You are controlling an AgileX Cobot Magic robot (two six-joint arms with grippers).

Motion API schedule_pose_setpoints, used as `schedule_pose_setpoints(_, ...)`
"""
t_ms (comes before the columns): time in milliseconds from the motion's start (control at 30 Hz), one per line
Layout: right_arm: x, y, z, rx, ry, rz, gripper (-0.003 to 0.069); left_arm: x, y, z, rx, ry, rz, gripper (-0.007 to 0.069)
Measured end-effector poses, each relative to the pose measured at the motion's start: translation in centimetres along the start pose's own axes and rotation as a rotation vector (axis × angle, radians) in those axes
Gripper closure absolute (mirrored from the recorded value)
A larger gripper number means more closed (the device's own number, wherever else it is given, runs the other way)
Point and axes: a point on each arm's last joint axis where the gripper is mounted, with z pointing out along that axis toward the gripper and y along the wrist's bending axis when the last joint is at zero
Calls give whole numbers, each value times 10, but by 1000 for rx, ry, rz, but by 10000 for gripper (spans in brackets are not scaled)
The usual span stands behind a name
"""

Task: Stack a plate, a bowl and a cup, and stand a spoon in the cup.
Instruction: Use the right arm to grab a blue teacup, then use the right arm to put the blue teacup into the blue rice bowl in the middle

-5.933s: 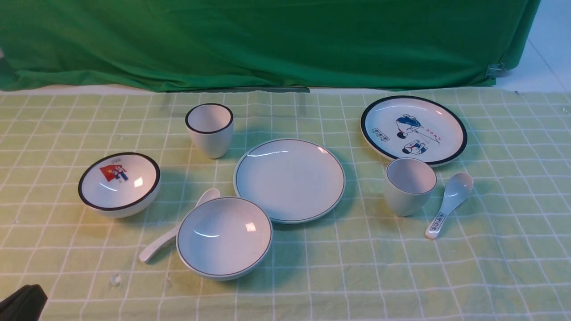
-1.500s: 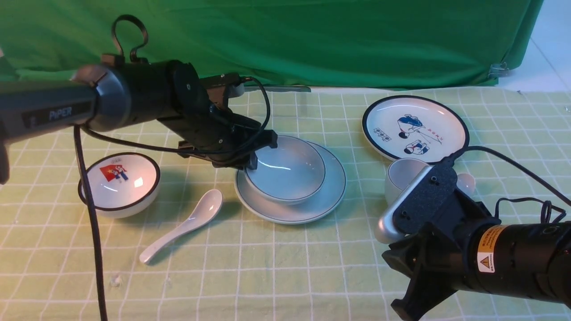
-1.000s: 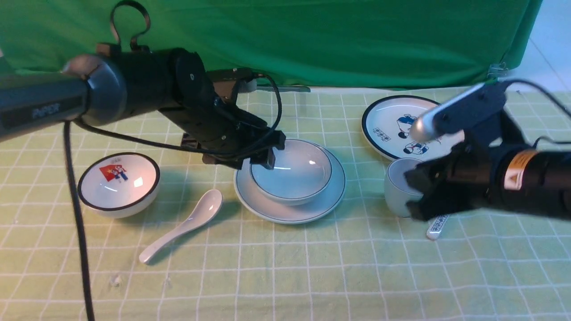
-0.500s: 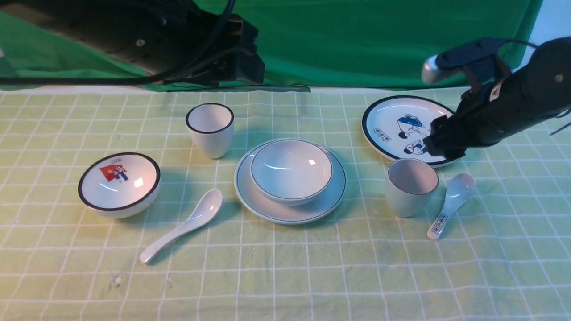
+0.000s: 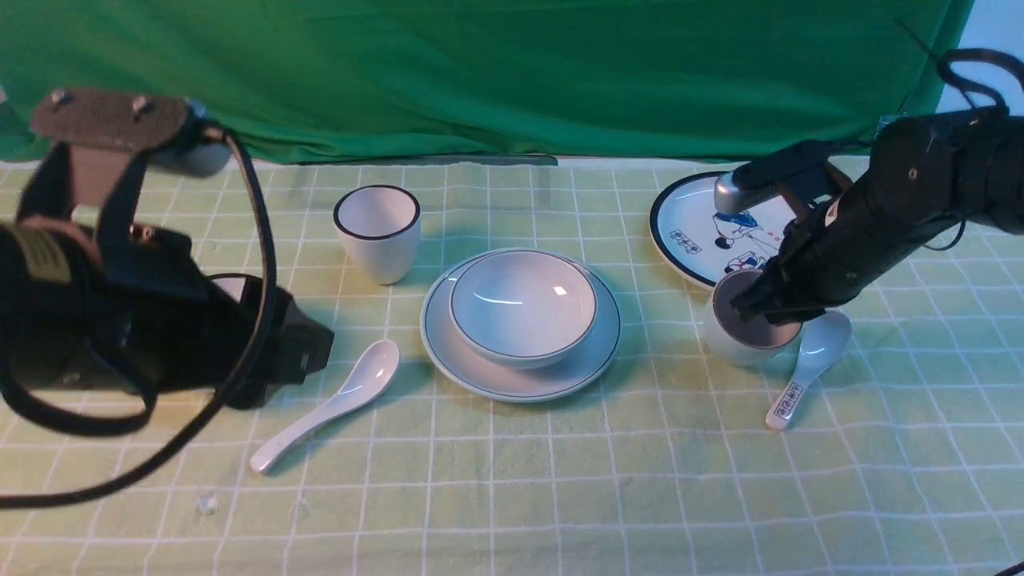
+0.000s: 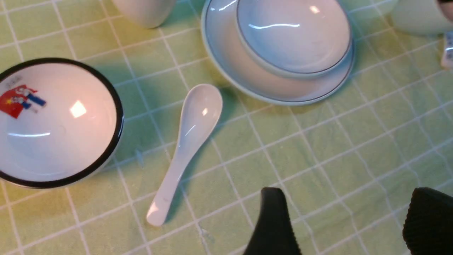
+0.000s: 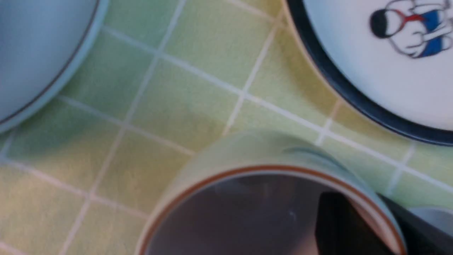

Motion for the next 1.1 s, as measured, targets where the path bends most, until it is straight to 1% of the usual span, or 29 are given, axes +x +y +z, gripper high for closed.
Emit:
schedule_pose_setpoints(100,-17,15,-30,-19,-57,-43,572,9,3,11,-14,-26,-25,158)
schedule_pose_setpoints(167,-33,37,-49,-41,-113,-118,572,10,3,13,-12,-32,-57,158)
schedule_pose_setpoints(233,-50,73,-62,-76,-170,-223,572,9,2,13,0,-48,-88,158)
schedule_pose_setpoints(333,-68,118,-56,-122,-197,-322,572,8,2,13,6,-64,-102,158)
schedule_pose_setpoints(400,-76,135,-36,-144,-174,-335,572,8,1,13,9,-64,-109,158)
schedule_pose_setpoints(467,-81,140,-27,-150,-162,-337,572,9,1,13,12,-60,-118,158)
schedule_pose_setpoints(500,-85,143,-7,-156,-115,-332,572,10,1,14,15,-49,-128,158)
schedule_pose_setpoints(600,-88,143,16,-152,-44,-332,572,11,1,14,18,-34,-130,158)
schedule_pose_setpoints(700,-90,143,26,-156,-11,-329,572,11,1,14,18,-34,-130,158)
schedule_pose_setpoints(800,-92,143,28,-155,-11,-316,548,11,1,14,18,-34,-130,158)
schedule_pose_setpoints(833,-93,142,27,-155,-14,-313,526,11,1,14,18,-34,-130,158)
schedule_pose_setpoints(900,-94,142,26,-155,-16,-312,448,10,1,14,17,-47,-131,158)
schedule_pose_setpoints(933,-94,142,26,-155,-17,-312,439,10,1,14,17,-47,-131,158)
schedule_pose_setpoints(967,-94,142,26,-155,-17,-312,377,8,1,14,16,-62,-131,158)
schedule_pose_setpoints(1000,-94,142,26,-155,-17,-312,330,7,1,13,15,-74,-131,158)
schedule_pose_setpoints(1067,-94,142,25,-156,-8,-314,279,6,1,13,15,-92,-146,158)
schedule_pose_setpoints(1100,-94,142,23,-157,-3,-315,270,5,1,13,15,-97,-152,158)
